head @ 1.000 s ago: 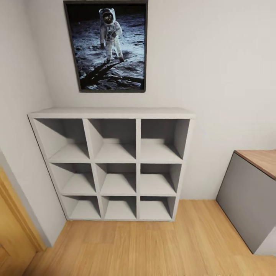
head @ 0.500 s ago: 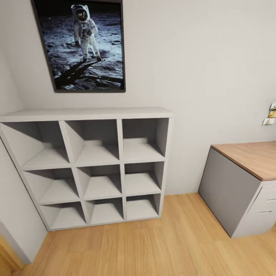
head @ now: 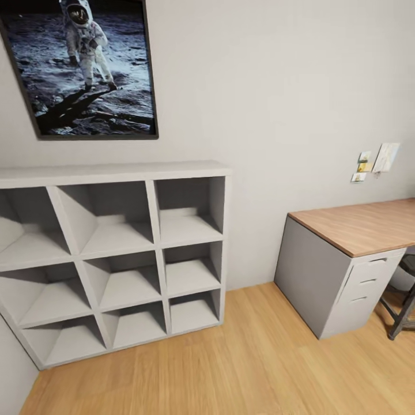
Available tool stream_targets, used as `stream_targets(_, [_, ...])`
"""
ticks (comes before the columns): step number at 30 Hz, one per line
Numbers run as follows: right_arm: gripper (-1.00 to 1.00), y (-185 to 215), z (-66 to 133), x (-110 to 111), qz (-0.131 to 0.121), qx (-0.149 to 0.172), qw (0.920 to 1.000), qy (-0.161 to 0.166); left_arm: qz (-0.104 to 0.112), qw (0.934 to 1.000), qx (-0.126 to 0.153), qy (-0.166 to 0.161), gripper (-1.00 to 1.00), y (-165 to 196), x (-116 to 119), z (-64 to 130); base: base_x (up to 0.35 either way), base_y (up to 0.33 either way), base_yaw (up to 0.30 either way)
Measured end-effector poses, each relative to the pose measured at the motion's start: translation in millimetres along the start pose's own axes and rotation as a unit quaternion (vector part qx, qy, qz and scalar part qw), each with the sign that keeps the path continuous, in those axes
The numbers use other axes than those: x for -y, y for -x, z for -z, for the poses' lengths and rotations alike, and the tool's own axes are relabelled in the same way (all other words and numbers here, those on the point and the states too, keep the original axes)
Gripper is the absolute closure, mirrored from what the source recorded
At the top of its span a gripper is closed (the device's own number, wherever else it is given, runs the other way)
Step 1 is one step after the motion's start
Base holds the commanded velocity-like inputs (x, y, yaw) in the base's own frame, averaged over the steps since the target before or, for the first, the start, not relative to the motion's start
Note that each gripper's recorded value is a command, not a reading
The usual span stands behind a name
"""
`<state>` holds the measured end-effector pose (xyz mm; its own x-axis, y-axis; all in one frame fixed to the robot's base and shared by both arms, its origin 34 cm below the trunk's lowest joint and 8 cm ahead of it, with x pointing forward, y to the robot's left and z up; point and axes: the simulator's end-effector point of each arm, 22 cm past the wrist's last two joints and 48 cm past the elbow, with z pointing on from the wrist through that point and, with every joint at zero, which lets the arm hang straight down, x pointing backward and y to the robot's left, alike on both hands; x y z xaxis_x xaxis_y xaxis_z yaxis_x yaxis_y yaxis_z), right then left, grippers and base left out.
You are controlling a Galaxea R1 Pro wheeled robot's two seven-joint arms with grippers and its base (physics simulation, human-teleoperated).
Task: Attach the digital camera to the camera tripod in the bedroom.
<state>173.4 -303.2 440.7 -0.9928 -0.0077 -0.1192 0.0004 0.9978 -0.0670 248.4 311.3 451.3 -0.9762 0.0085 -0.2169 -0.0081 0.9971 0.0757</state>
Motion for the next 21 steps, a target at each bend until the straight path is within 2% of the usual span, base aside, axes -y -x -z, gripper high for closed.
stream_targets(21, [-1.00, 0.0, 0.0, 0.0, 0.000, 0.000, 1.0000, 0.000, 0.000, 1.0000, 0.000, -0.001, -1.00, 0.0, 1.1, 0.0, 0.000, 0.000, -0.279])
